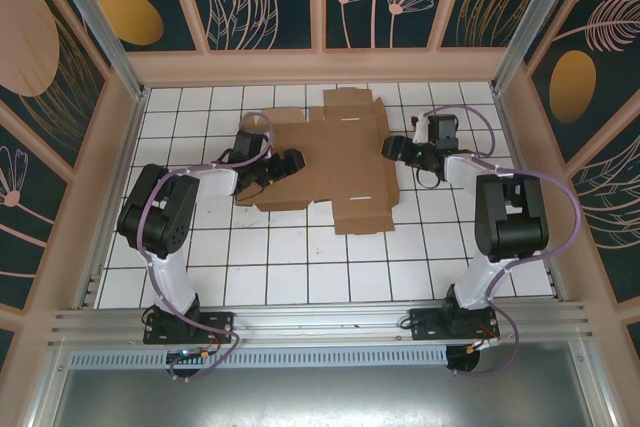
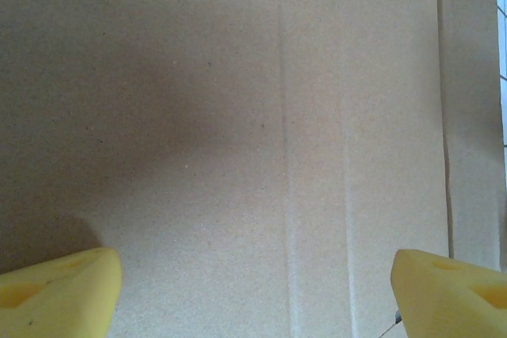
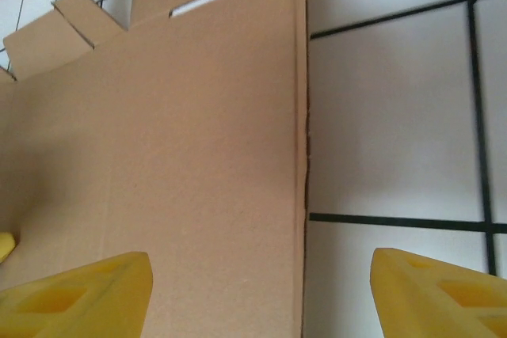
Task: Fold the paper box
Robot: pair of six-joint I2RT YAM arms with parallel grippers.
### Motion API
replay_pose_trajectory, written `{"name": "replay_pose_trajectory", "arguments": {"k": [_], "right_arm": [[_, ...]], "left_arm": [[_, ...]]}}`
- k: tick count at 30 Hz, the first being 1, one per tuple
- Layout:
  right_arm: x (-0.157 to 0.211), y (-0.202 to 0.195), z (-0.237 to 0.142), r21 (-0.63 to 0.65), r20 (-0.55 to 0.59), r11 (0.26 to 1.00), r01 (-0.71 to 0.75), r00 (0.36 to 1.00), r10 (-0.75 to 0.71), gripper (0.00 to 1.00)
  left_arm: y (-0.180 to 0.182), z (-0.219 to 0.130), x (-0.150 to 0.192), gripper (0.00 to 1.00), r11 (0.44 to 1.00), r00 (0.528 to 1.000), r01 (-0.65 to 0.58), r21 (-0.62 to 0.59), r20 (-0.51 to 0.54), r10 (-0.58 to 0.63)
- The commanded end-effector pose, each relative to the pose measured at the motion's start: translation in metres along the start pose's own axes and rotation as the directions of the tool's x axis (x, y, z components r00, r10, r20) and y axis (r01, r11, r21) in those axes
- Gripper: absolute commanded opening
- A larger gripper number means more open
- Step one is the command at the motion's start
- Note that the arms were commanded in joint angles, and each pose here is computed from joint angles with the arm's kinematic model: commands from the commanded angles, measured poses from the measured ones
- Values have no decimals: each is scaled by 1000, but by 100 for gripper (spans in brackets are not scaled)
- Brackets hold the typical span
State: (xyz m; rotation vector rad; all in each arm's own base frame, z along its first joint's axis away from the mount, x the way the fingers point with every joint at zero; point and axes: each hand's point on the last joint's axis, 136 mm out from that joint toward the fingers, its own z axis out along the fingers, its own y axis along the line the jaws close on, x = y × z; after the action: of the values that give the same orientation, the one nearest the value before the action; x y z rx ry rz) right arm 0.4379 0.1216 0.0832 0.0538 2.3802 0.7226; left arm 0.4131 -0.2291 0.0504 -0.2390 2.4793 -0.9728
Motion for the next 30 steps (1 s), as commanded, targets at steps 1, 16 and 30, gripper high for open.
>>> {"name": "replay_pose_trajectory", "arguments": {"k": [1,16,30], "right_arm": [[10,0,13,-25,-37,999,-21,999,20,70],[8,-18,11,144,-66,985,96,994,-87,0],[19,-47,5,618,-463,462,636,769,-440,0]], "left_arm": [[-1,3,3,88,1000,1000,4,5,-27,-4],[-18,-11,-6,88,997,998,-57,51,26,56],[-15,-9,-11,88,998,997,-62,26,36,62]]}}
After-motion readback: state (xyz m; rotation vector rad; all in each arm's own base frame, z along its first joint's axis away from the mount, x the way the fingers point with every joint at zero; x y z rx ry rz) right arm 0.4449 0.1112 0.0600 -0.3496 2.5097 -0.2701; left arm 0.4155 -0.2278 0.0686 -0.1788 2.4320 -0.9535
